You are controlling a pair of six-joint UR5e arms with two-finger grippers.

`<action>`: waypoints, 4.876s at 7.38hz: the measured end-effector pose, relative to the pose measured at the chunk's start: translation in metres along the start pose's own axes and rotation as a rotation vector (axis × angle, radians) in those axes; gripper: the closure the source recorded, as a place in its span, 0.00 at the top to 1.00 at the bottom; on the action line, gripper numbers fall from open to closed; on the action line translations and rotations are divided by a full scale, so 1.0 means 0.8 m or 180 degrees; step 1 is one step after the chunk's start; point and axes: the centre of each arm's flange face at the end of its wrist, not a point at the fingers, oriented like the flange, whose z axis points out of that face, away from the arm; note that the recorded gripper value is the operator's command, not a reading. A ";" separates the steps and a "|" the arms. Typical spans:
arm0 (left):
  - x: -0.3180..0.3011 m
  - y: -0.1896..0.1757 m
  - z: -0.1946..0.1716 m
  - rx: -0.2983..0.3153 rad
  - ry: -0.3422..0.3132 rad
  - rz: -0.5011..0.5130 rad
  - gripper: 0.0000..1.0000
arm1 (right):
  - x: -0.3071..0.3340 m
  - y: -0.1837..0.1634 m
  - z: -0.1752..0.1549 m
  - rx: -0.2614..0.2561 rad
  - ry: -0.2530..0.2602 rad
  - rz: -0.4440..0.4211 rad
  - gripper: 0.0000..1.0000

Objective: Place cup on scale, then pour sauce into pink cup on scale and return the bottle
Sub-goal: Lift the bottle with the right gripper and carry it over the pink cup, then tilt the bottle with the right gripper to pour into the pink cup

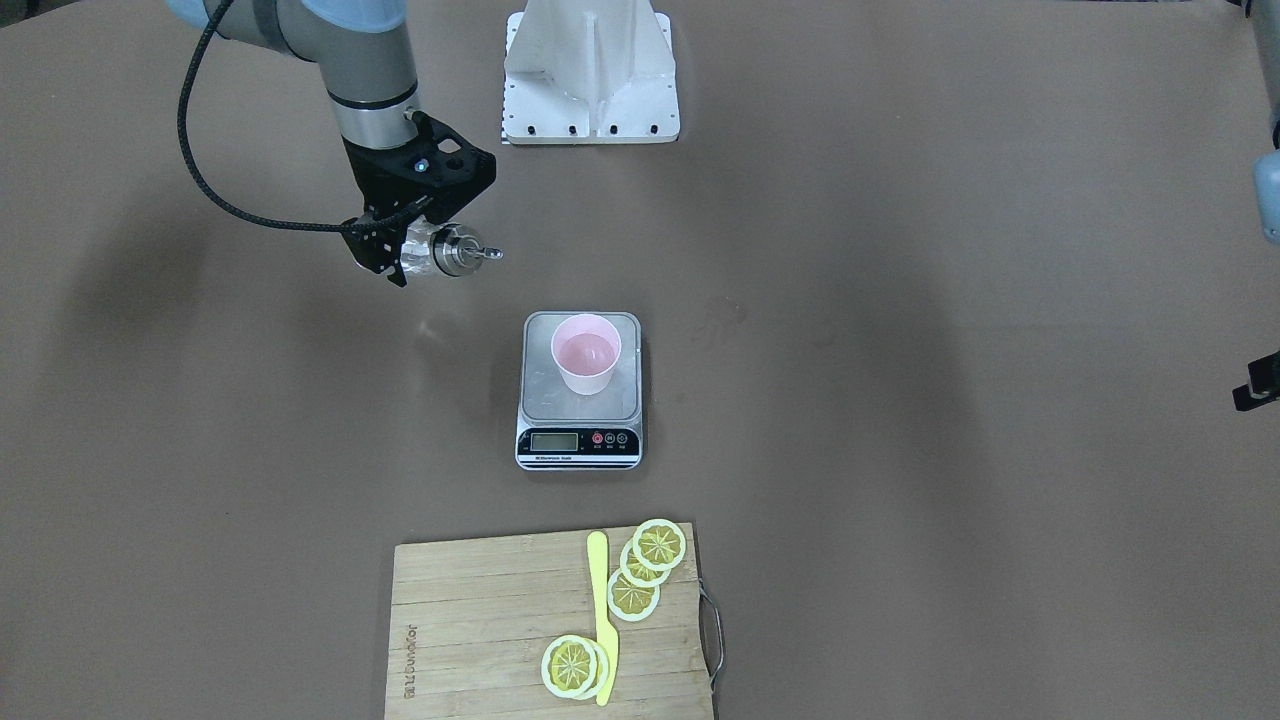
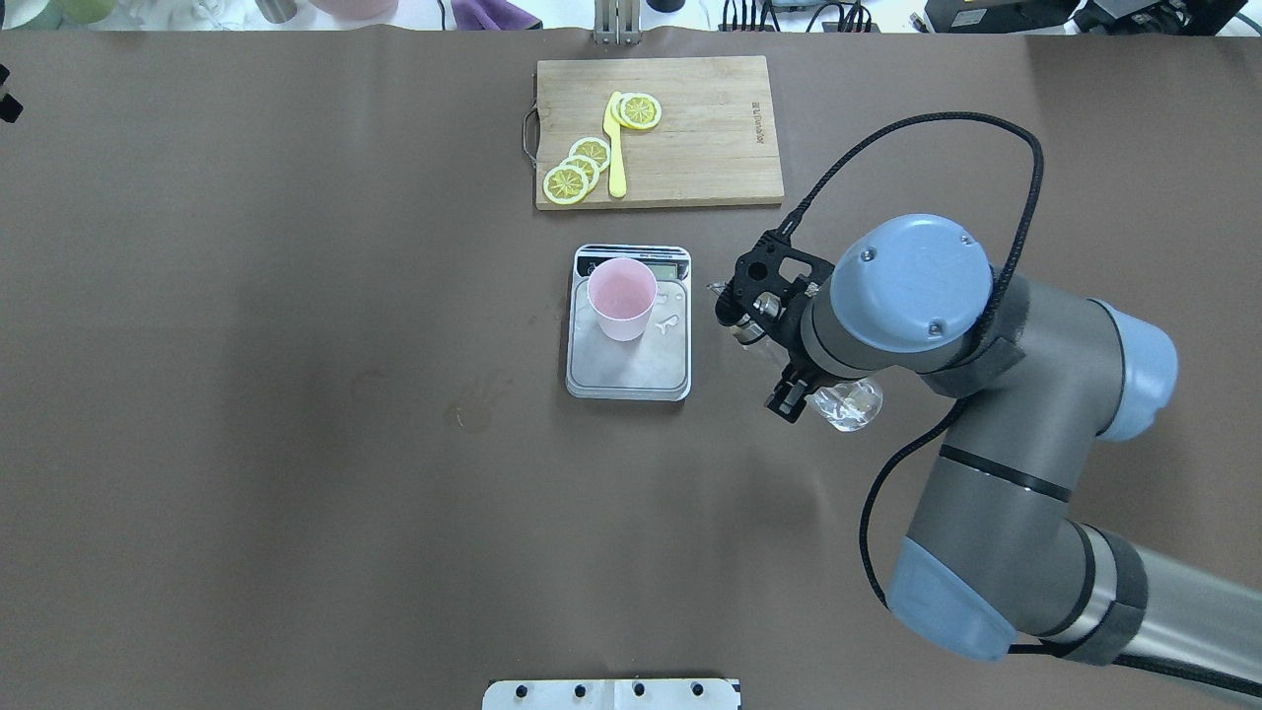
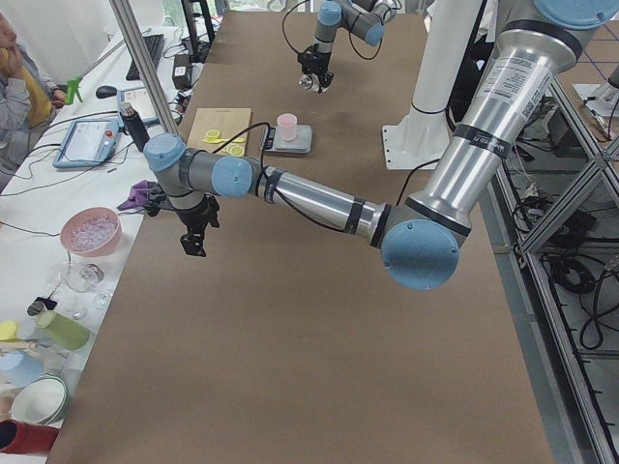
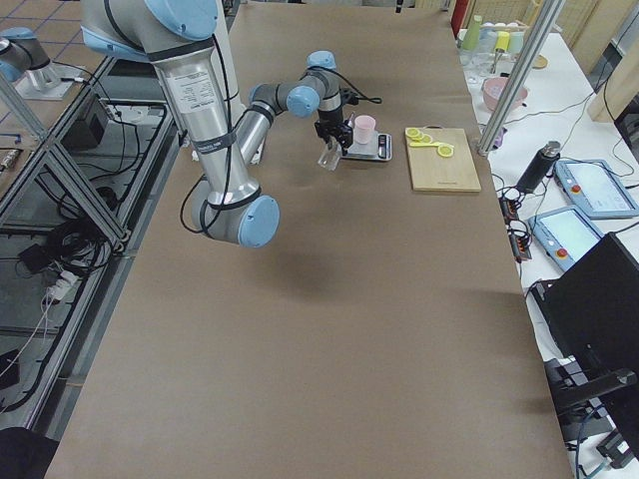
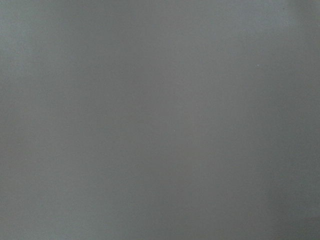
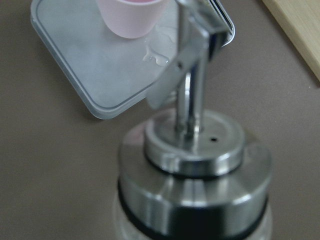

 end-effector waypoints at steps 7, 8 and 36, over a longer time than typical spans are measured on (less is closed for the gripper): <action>-0.013 0.016 0.013 0.0025 0.0003 0.0025 0.98 | -0.016 -0.099 0.021 -0.0550 0.0171 0.0136 0.00; -0.013 0.016 0.012 0.0026 0.0003 0.0027 0.98 | -0.014 -0.104 0.021 -0.0591 0.0256 0.0138 0.00; -0.013 0.021 0.012 0.0031 0.0004 0.0029 0.98 | -0.042 -0.198 0.028 -0.2444 0.1207 -0.1307 0.00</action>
